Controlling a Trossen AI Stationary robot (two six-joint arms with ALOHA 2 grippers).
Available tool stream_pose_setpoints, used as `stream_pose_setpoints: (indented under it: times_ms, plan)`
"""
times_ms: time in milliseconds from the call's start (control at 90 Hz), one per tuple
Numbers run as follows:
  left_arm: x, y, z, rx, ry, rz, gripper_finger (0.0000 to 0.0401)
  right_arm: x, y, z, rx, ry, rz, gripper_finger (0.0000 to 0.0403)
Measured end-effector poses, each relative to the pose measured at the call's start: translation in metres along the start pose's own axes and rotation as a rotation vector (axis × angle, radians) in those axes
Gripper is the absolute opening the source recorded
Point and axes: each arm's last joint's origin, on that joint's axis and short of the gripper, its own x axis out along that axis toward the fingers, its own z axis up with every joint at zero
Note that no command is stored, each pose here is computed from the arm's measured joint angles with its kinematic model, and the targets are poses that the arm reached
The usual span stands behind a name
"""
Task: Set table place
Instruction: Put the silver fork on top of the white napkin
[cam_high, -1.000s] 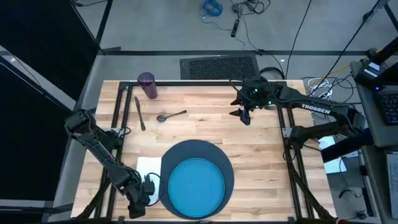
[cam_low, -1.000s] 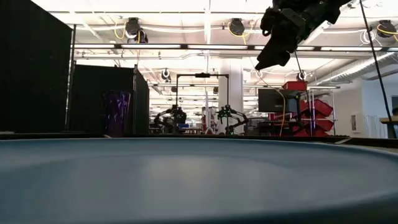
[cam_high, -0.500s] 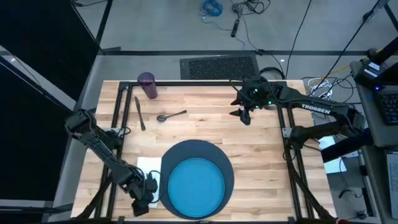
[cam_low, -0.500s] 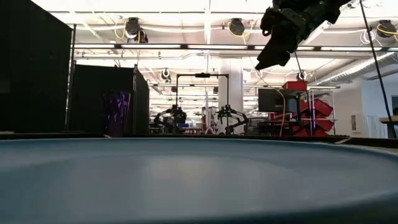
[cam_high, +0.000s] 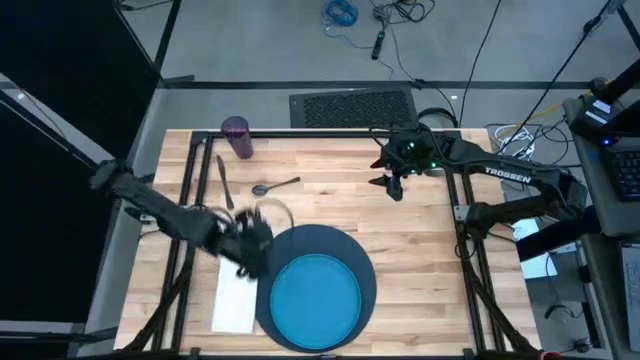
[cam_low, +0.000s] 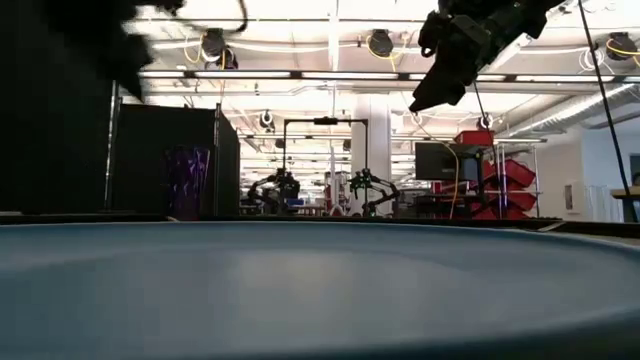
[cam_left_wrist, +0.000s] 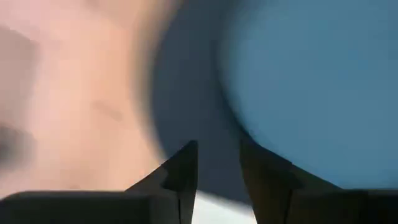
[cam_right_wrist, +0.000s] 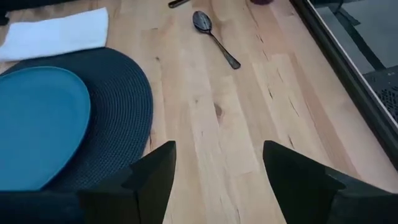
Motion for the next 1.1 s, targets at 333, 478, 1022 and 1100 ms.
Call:
stream_pose_setpoints:
  times_ms: [333,478,1022,1100]
  plan:
    - [-0.001,0.059,0.039,-0.202,-0.372,0.549,0.0104,-0.002,-0.009,-0.004,-0.022,0.073,-0.292,0.0228]
    - [0.016,0.075,0.039,-0.220,-0.339,0.674,0.0104,-0.005,-0.020,-0.009,0.055,0.106,-0.365,0.0228]
    - [0.100,0.087,0.062,0.106,-0.237,0.446,0.0104,-0.009,-0.079,-0.058,0.278,0.526,-0.573,0.0228]
    - [0.103,0.091,0.068,0.145,-0.268,0.419,0.0104,-0.001,-0.090,-0.067,0.299,0.586,-0.569,0.0228]
